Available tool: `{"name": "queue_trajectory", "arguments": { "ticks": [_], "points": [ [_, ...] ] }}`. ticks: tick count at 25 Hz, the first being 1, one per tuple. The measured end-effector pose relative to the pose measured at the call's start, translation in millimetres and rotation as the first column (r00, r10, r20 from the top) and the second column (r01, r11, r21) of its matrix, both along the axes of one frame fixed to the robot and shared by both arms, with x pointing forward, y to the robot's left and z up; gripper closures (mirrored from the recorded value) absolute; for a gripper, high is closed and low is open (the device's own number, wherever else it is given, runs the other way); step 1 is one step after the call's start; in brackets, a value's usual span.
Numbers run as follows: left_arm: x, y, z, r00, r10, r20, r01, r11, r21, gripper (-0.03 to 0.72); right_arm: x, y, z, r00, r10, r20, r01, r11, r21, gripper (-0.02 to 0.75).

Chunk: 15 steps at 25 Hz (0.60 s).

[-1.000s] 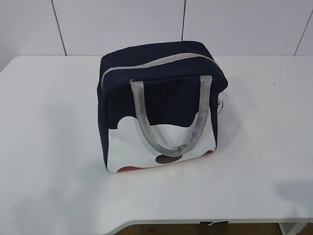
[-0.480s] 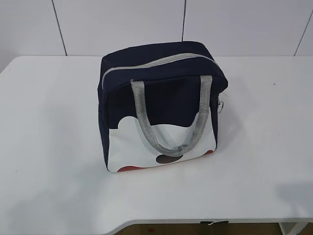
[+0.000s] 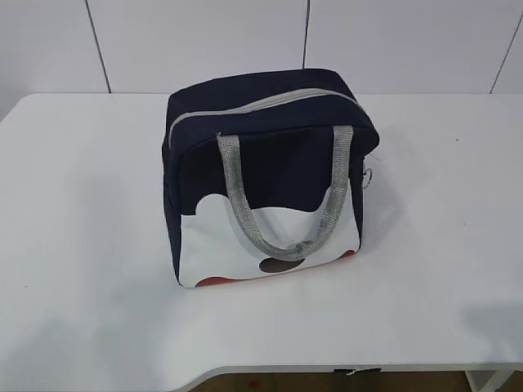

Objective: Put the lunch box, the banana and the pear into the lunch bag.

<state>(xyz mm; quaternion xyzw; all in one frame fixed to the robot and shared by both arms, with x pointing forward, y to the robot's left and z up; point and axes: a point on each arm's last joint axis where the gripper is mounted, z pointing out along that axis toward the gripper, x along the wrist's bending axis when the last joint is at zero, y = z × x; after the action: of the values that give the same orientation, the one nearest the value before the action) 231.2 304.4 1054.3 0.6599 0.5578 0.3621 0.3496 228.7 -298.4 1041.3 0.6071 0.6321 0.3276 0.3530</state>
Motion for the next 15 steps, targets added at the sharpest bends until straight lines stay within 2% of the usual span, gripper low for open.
{"name": "queue_trajectory", "arguments": {
  "ticks": [15],
  "points": [
    [-0.1, -0.2, 0.0, 1.0, 0.03, 0.0, -0.03, 1.0, -0.001, 0.245, -0.1, -0.5, 0.0, 0.999, 0.051, 0.0, -0.051, 0.999, 0.0, 0.16]
  ]
}}
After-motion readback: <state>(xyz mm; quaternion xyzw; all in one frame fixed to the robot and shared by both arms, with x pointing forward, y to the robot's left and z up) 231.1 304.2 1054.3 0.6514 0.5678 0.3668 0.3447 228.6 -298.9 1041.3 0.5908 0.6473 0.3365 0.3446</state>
